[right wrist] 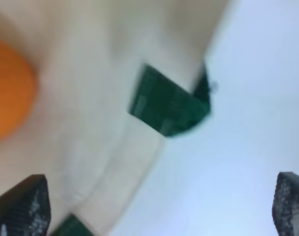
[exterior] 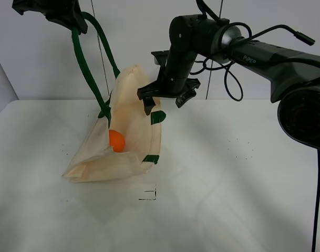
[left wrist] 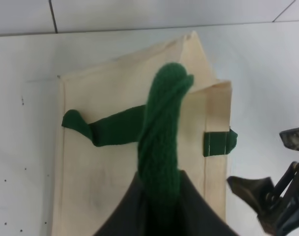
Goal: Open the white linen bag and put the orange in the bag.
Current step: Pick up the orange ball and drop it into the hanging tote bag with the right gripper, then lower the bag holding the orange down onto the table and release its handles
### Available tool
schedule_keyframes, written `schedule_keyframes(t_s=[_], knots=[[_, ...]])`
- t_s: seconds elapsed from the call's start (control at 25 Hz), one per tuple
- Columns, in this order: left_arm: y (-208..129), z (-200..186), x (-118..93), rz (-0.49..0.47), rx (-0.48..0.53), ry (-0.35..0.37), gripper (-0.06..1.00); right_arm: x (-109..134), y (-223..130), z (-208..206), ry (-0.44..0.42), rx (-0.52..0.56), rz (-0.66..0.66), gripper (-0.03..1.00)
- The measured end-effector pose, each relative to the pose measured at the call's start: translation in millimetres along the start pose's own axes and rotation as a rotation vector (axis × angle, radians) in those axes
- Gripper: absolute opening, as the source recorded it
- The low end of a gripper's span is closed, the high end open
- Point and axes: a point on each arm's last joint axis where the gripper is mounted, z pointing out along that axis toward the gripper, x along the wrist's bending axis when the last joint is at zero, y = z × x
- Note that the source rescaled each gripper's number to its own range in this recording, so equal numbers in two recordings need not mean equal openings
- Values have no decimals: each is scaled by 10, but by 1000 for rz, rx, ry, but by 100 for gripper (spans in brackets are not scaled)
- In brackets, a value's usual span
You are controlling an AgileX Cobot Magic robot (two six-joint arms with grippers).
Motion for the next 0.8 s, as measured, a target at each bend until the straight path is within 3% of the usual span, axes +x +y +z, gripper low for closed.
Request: schedule_keyframes(t_s=[0.2,0.6,0.8], knots=[[0,4,0,0,1,0,0,-445,6,-33,-35,14,83,100],[0,4,0,1,1,0,0,-1911,-215,-247,-188,40,325,100],[0,4,0,1,1,0,0,-2283,-333,-330,-221,37,397,100]])
